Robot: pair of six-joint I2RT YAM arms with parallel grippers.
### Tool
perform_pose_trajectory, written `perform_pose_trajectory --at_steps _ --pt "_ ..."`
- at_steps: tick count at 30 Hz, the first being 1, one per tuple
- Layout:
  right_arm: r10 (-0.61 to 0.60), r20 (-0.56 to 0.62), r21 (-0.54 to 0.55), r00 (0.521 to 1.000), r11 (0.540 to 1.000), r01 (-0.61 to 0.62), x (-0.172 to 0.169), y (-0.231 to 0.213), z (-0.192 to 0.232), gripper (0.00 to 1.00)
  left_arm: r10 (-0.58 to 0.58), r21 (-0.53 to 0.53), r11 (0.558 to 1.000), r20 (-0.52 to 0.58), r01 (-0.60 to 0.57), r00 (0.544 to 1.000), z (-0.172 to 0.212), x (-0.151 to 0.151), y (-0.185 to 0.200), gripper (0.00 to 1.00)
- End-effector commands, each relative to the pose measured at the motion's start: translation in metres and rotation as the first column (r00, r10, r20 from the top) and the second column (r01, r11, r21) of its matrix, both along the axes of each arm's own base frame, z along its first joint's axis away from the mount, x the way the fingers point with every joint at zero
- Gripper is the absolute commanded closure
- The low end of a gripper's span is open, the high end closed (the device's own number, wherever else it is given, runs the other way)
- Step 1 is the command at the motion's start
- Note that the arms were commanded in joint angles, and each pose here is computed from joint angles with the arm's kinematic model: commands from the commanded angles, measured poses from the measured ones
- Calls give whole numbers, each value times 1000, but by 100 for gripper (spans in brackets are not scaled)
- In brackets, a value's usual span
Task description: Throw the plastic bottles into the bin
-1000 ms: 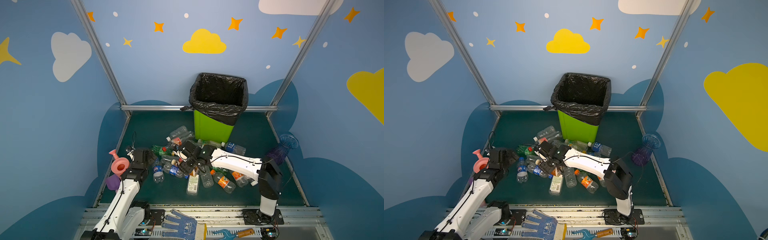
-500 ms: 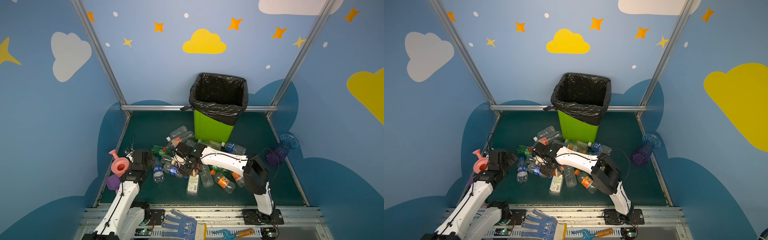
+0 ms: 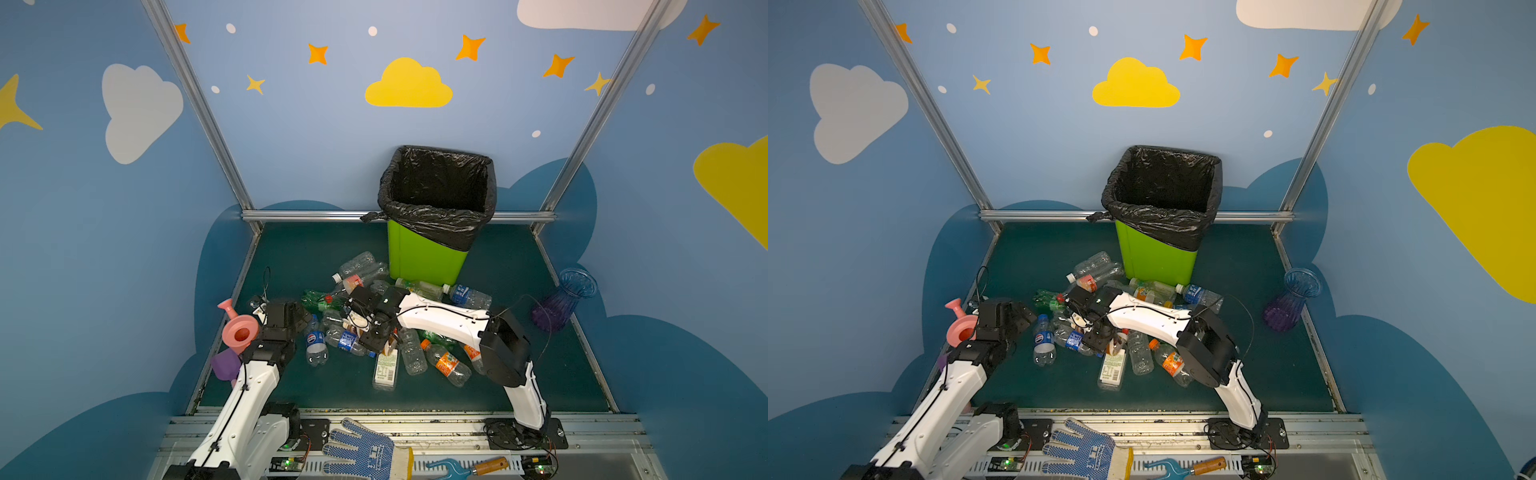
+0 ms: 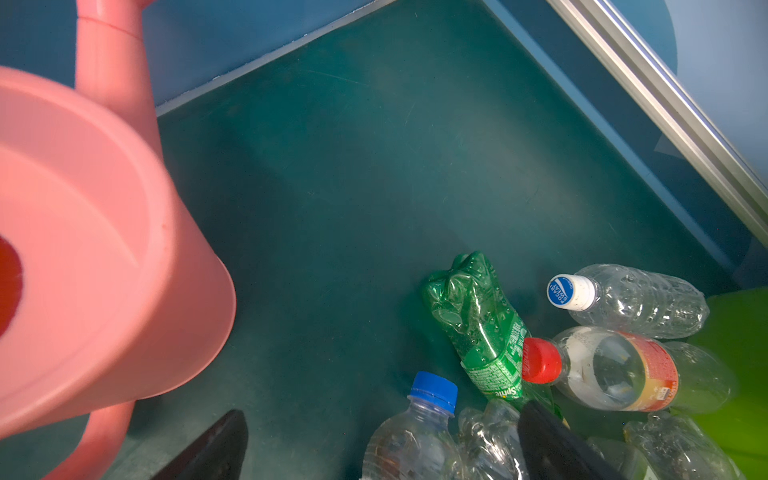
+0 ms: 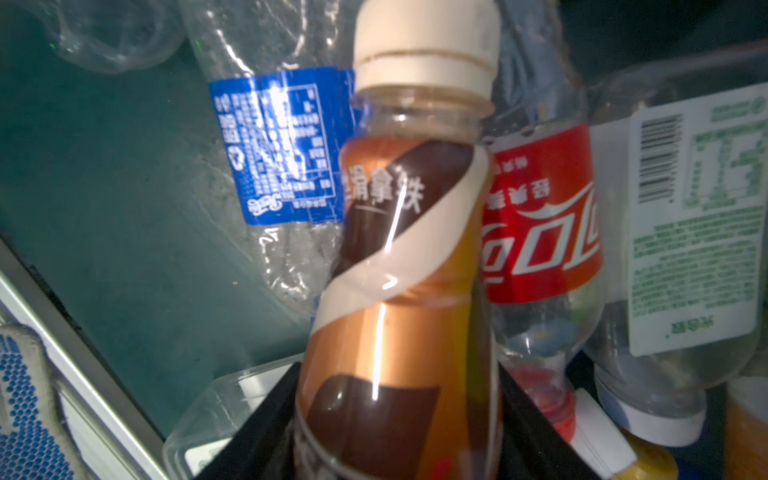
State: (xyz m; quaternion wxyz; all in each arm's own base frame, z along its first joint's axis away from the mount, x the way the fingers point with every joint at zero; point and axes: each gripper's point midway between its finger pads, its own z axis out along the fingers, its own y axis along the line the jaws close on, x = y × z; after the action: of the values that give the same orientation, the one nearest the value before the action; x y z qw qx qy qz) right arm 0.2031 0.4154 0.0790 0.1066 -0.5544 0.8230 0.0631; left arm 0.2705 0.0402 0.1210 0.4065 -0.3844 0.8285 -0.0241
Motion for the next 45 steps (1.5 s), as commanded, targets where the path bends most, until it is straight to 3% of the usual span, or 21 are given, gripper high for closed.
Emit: perform_pose_trajectory --at_steps 1,8,13,14,16,18,21,24,26,29,31,33,38,39,40,42,43,45 --pt "12 -13 17 1000 1000 -12 0 6 7 45 14 -1 1000 -7 -14 1000 -2 -5 3 0" --pt "1 77 102 997 995 -8 11 10 53 50 15 1 1000 -4 -15 1000 1 -3 3 0" --pt "-50 243 212 969 977 -3 37 -1 131 53 16 0 1000 -5 -16 1000 -1 -4 3 0" --pt "-78 311 255 947 967 -4 46 -7 163 53 17 -3 1000 -4 -17 1000 -2 -4 3 0" --pt "-135 449 316 883 949 -15 62 -21 220 53 7 -13 1000 -7 -7 1000 -3 -2 0 0" --pt "-218 595 413 774 909 -62 69 -40 296 54 -9 -22 1000 -22 8 1000 -4 -2 -3 0" --pt "-363 706 570 608 801 -184 58 -75 401 55 -19 -29 999 -41 18 999 -9 -2 -5 0" --pt "-516 721 678 462 664 -317 32 -118 477 56 -25 -38 999 -57 23 998 -15 -4 -6 0" --pt "-596 706 708 383 596 -379 19 -146 505 56 -26 -46 999 -58 23 998 -18 -5 -7 0" --pt "-676 669 736 309 548 -397 17 -178 526 54 -27 -46 999 -62 24 998 -19 -6 -7 0" --pt "-691 645 761 327 538 -362 35 -187 525 53 -27 -46 999 -62 25 998 -19 -7 -8 0" --pt "-694 606 795 389 531 -292 66 -189 513 53 -28 -47 999 -55 26 998 -17 -7 -8 0" --pt "-663 430 837 613 547 5 176 -178 440 49 -28 -63 998 -51 25 998 -17 -10 -10 0" --pt "-657 403 830 637 556 48 190 -177 429 47 -29 -64 998 -55 25 998 -17 -11 -10 0" --pt "-663 388 822 640 563 86 202 -179 423 44 -31 -66 997 -56 27 998 -17 -12 -10 0" --pt "-692 394 816 605 566 116 211 -189 426 20 -30 -63 998 -65 26 997 -16 -15 -10 0" --pt "-716 399 833 573 544 101 209 -197 437 13 -26 -62 998 -70 22 997 -17 -17 -9 0" --pt "-755 396 874 522 484 38 199 -210 462 11 -28 -62 998 -69 24 997 -16 -19 -10 0"
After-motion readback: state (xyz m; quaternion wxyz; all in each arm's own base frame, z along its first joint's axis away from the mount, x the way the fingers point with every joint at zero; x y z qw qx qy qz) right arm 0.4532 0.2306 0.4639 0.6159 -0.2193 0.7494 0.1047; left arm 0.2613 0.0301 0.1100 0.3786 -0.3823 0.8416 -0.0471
